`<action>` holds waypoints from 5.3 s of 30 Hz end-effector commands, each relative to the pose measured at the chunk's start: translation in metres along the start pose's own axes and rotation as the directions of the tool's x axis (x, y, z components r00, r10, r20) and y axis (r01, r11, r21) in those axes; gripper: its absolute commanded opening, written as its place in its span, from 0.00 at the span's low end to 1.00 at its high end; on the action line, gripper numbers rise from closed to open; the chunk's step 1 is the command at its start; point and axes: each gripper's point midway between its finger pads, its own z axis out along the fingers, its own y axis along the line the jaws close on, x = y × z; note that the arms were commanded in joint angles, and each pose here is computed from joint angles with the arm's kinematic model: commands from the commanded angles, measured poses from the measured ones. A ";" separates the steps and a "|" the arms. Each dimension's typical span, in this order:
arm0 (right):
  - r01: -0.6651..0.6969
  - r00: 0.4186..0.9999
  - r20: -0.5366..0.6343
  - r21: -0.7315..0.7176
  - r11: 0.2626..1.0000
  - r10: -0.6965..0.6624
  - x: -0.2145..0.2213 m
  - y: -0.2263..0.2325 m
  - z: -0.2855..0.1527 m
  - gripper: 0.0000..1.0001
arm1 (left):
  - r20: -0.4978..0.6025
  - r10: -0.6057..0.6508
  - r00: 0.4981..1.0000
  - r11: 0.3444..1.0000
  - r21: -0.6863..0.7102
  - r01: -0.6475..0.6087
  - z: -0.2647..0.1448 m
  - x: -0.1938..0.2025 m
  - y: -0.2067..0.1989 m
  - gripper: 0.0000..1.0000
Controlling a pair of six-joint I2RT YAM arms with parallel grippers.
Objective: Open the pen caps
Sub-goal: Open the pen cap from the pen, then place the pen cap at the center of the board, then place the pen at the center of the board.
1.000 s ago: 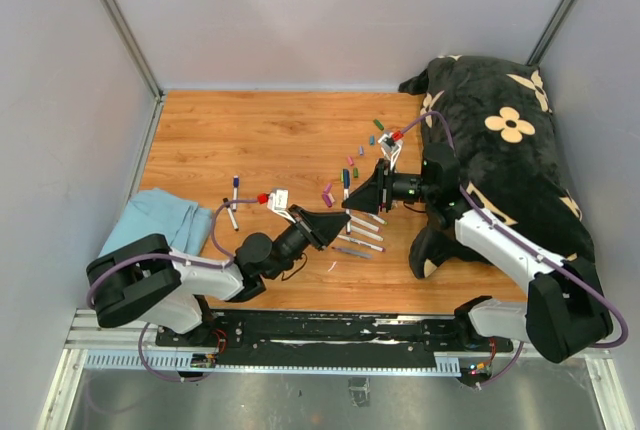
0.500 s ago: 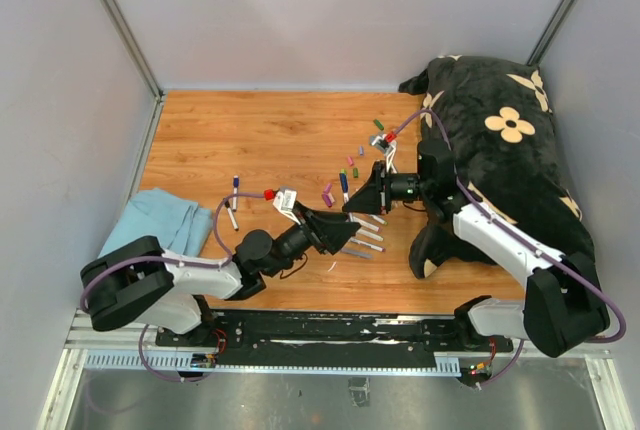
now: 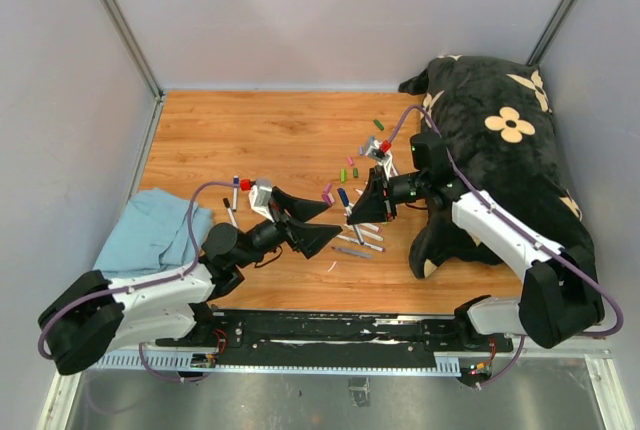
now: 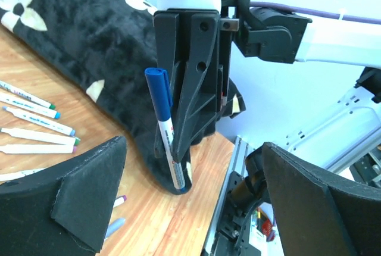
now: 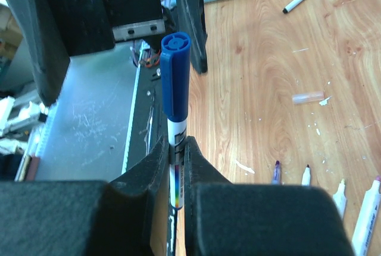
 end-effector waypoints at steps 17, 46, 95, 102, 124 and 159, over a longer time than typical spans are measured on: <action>0.067 0.996 -0.046 -0.073 0.995 -0.070 0.005 0.007 -0.005 0.02 | 0.066 -0.082 0.994 0.997 0.019 0.081 -0.033 -0.017 0.015 0.99; 0.046 0.995 -0.079 -0.143 0.989 -0.058 0.014 0.016 0.005 0.05 | 0.099 -0.142 0.985 0.989 0.065 0.137 -0.015 -0.017 0.021 0.98; -0.011 0.993 -0.116 -0.180 0.984 -0.010 0.024 0.014 0.014 0.04 | 0.065 -0.111 0.992 0.954 0.287 0.088 0.025 -0.021 -0.017 0.00; -0.040 0.989 -0.144 -0.210 0.977 0.010 0.033 0.018 0.022 0.01 | 0.196 -0.028 0.980 0.977 0.214 -0.015 0.030 -0.073 0.006 0.00; 0.184 0.856 -0.497 0.031 0.982 -0.145 0.097 -0.026 0.031 0.02 | 0.108 -0.071 0.992 0.892 -0.437 0.112 -0.067 -0.056 0.129 0.00; 0.398 0.435 -0.900 0.184 0.899 -0.009 0.182 -0.091 0.035 0.14 | 0.029 -0.474 0.880 0.446 -0.854 0.268 -0.140 0.079 0.226 0.12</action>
